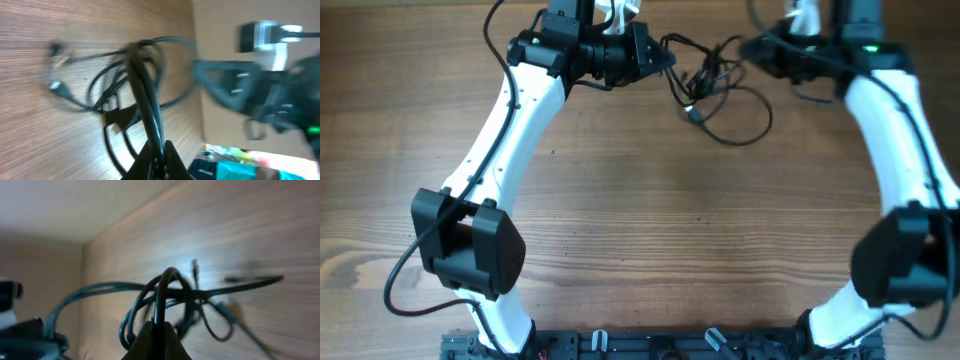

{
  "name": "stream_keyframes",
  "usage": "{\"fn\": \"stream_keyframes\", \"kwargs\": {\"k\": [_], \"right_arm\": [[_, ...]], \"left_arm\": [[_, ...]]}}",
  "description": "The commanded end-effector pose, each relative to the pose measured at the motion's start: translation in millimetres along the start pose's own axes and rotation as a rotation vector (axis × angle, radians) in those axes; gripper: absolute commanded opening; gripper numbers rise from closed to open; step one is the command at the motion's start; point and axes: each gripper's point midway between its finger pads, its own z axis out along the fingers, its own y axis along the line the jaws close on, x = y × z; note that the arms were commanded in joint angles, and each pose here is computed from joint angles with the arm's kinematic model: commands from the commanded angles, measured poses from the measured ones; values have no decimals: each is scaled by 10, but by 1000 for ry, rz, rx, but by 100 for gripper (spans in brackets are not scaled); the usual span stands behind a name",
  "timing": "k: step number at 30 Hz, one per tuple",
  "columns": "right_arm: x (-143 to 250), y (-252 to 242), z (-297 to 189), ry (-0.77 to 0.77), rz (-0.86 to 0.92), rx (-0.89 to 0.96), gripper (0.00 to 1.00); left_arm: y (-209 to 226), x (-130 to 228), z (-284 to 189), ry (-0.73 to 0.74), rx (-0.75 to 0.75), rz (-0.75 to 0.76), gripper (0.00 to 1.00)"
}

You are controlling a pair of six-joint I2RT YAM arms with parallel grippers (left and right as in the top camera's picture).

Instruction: Untangle cables

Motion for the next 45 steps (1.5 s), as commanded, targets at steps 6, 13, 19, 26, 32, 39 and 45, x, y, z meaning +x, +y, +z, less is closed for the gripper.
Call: {"fn": "stream_keyframes", "kwargs": {"k": [6,13,19,26,32,39,45], "right_arm": [[-434,-516,-960,-282,46,323,4],[-307,-641,-968,-241,67,386,4],[-110,-459,-821,-144,19,314,4],[111,-306,-661,-65,2,299,4],[201,-172,-563,-34,-21,271,4],[277,-200,-566,-6,-2,282,4],[351,-167,-517,22,-26,285,8]], "left_arm": [[32,9,-32,-11,-48,144,4],[71,-9,-35,-21,-70,141,9],[119,-21,7,-41,-125,151,47],[134,113,233,-22,-196,175,54],[252,305,550,49,-215,144,51],[492,357,765,84,-238,78,53],[665,158,656,24,-279,66,61]]}}
